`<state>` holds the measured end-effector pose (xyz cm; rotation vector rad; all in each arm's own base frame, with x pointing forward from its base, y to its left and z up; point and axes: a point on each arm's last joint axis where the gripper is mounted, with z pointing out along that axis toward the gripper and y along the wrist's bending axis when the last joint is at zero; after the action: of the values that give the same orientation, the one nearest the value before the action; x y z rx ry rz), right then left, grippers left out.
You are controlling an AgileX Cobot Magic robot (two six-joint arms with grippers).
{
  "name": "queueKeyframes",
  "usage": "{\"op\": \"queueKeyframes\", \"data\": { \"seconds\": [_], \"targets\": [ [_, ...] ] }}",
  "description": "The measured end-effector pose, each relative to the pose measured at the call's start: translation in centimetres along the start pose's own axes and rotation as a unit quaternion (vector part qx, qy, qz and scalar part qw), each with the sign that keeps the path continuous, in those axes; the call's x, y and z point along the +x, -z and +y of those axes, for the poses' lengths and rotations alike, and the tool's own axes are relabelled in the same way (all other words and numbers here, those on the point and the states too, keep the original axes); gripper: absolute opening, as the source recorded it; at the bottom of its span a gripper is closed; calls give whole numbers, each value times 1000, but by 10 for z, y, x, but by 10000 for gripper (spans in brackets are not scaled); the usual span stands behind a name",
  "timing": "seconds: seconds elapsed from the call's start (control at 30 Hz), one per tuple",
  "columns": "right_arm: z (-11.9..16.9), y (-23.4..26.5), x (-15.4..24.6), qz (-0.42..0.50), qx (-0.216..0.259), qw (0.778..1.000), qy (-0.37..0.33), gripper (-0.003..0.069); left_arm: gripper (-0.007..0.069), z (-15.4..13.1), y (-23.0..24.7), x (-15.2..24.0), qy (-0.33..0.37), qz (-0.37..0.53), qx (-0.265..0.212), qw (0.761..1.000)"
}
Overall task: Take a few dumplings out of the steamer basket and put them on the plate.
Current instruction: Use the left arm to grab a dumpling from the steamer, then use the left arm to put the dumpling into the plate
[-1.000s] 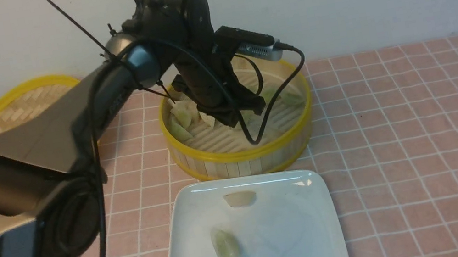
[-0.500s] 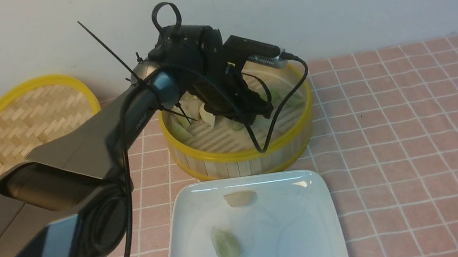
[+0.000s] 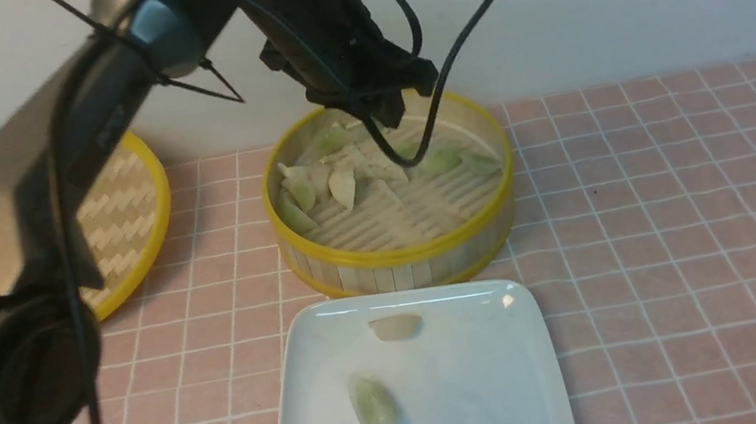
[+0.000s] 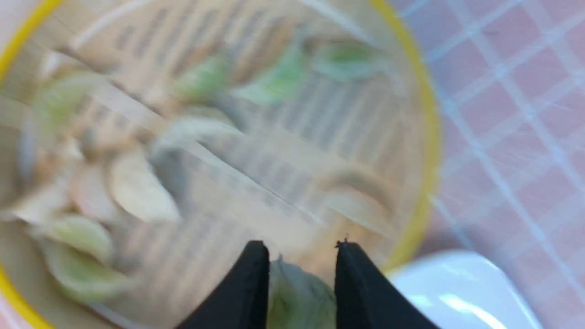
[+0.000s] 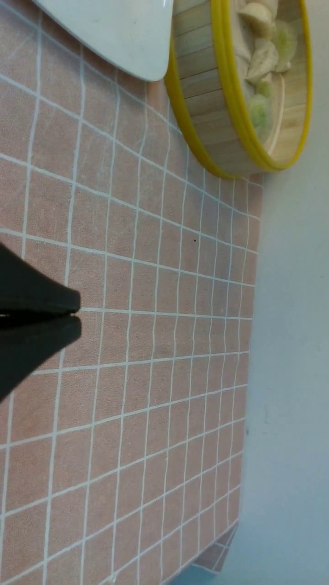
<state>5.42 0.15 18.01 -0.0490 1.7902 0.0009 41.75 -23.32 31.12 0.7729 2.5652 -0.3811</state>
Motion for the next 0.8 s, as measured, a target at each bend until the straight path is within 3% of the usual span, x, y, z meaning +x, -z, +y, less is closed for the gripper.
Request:
{"op": "queueKeyframes", "data": {
  "seconds": [0.3, 0.53, 0.6, 0.67, 0.8],
  "targets": [
    [0, 0, 0, 0, 0, 1000, 0, -15, 162, -56, -51, 117, -11, 230, 49, 972],
    [0, 0, 0, 0, 0, 1000, 0, -15, 176, -59, -84, 134, -12, 261, 47, 964],
    [0, 0, 0, 0, 0, 1000, 0, -15, 204, -59, -85, 135, -11, 261, 47, 964],
    [0, 0, 0, 0, 0, 1000, 0, -15, 328, -59, -87, 135, -11, 261, 47, 964],
    [0, 0, 0, 0, 0, 1000, 1, -15, 465, -60, -80, 121, -18, 237, 44, 970]
  ]
}}
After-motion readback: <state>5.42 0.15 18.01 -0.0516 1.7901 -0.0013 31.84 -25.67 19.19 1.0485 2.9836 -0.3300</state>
